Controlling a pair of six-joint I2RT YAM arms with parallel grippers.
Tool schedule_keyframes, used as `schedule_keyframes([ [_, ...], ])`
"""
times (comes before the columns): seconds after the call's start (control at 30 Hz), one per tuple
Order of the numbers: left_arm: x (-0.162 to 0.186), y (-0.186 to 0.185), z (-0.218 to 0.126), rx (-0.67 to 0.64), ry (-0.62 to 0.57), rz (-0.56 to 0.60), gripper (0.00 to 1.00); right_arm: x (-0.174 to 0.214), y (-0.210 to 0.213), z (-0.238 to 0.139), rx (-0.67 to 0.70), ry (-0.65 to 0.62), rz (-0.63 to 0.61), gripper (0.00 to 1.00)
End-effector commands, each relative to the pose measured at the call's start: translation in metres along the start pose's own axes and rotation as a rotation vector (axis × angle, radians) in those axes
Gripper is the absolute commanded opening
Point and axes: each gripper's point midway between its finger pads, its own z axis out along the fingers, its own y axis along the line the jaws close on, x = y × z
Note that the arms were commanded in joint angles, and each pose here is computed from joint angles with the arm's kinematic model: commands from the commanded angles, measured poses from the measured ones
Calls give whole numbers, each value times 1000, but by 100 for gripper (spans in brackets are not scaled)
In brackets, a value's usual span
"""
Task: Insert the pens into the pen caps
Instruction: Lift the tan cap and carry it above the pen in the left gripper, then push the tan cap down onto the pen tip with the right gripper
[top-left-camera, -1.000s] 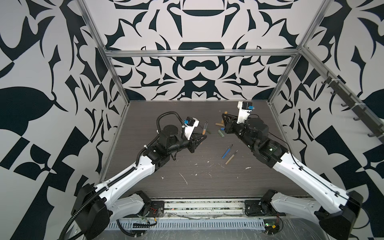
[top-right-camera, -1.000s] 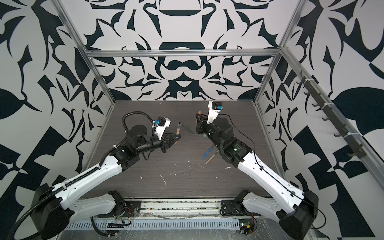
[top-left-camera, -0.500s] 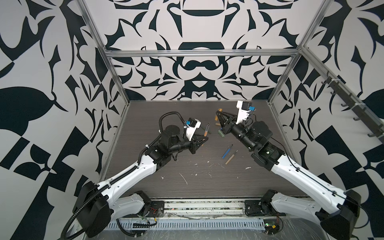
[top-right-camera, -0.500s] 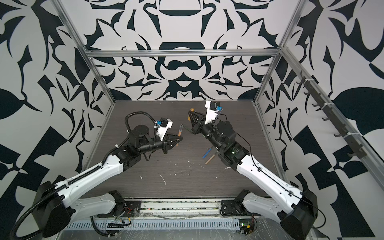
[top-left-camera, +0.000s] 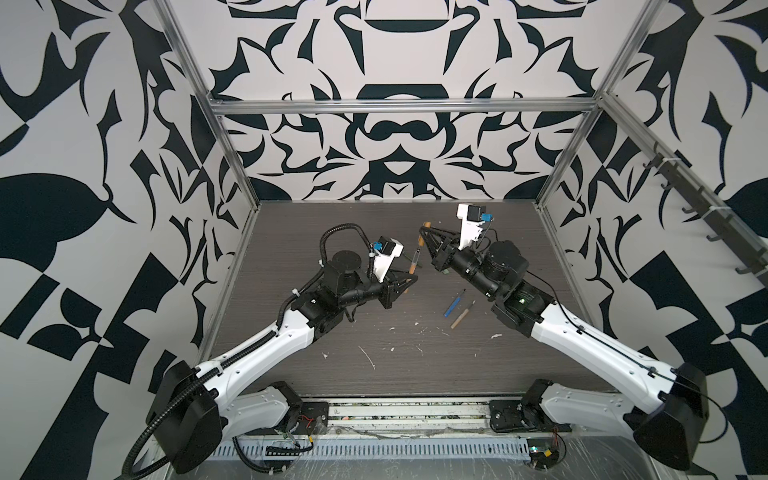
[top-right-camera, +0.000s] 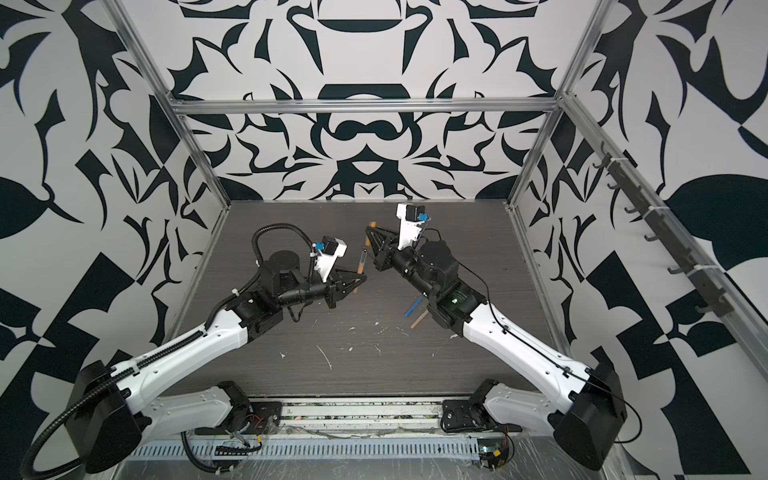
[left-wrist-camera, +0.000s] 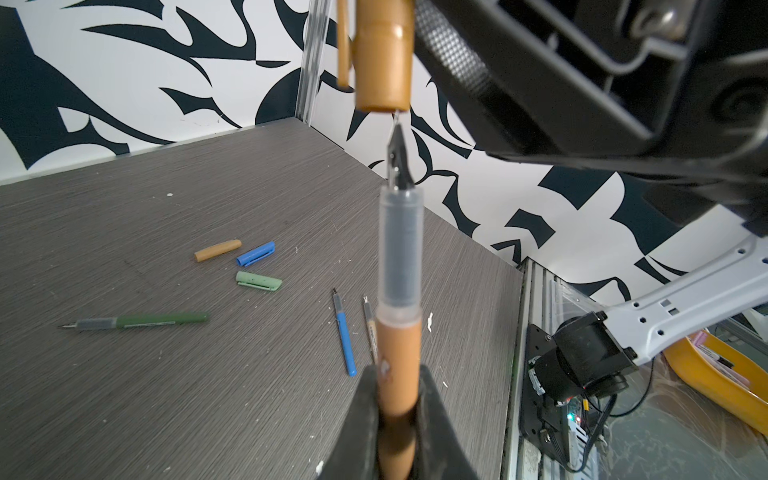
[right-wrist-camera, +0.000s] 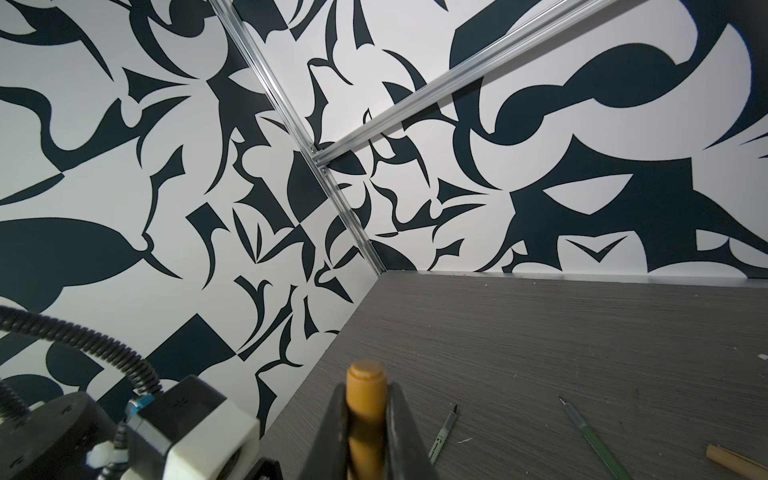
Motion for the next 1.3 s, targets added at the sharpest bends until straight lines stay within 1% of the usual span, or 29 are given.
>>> schedule_keyframes([
  [0.0, -14, -8, -1, 24, -30, 19, 15, -33, 26, -8, -74, -90, 11, 6],
  [0.27, -11, -7, 1, 23, -22, 16, 15, -38, 25, -13, -64, -109, -3, 6],
  [0.33, -11, -8, 1, 25, -22, 15, 15, -38, 25, -14, -56, -96, -11, 6],
  [0.7, -11, -8, 1, 22, -22, 16, 15, -15, 22, -5, -65, -17, 18, 5],
  [0.83, -12, -8, 1, 21, -29, 6, 15, -8, 19, -7, -63, -8, 33, 5],
  [1.07, -17, -8, -2, 21, -72, -20, 15, 11, 17, -8, -71, 15, 66, 5],
  [1.27, -22, -10, -6, 22, -106, -21, 14, 24, 18, -8, -79, 40, 71, 6],
])
